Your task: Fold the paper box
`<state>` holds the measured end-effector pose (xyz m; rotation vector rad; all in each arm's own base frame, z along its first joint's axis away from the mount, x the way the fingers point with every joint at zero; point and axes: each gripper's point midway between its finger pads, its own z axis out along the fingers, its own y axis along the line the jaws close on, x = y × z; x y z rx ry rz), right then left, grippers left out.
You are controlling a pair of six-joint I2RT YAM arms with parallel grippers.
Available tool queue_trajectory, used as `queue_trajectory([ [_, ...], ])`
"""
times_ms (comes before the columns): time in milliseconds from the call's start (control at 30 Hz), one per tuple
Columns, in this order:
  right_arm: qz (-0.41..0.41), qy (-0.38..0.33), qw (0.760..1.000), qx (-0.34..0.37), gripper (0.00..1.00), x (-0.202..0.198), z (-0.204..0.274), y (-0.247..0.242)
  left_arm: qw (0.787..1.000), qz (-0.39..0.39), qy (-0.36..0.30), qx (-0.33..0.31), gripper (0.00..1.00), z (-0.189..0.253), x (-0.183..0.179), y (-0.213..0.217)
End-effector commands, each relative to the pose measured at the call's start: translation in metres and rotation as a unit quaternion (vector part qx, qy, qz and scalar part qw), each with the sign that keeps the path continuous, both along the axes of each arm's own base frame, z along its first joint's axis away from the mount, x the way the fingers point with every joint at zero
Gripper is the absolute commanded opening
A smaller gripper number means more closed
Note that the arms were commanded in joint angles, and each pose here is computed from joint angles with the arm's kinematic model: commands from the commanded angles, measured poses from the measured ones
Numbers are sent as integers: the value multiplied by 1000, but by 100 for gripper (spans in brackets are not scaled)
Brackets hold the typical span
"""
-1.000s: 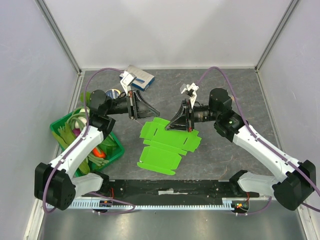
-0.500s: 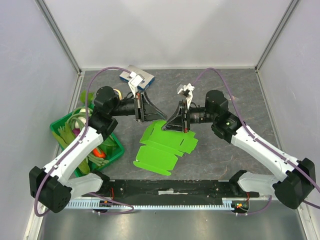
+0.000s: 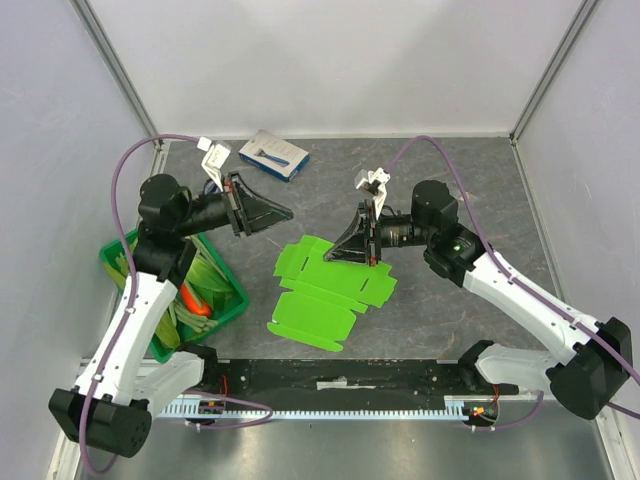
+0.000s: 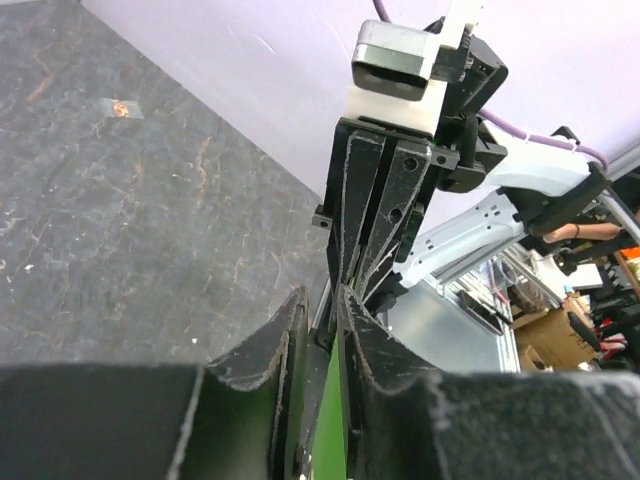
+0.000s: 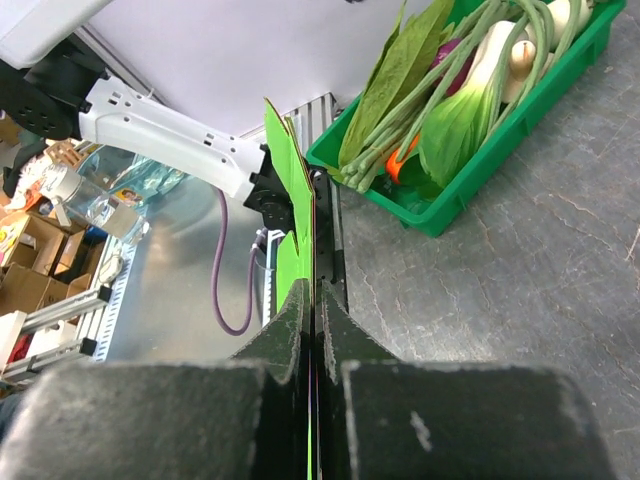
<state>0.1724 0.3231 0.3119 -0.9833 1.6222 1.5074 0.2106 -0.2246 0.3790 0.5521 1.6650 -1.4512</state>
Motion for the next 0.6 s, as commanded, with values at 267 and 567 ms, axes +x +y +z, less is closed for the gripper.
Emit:
queue_trajectory([
  [267,41,-62,996,46,0,-12,48,-4,993,-115,-3,-25,17,-13,-38,-1],
  [567,60,-51,996,50,0,-16,44,-1,987,-157,-15,-23,18,-7,-50,-15],
])
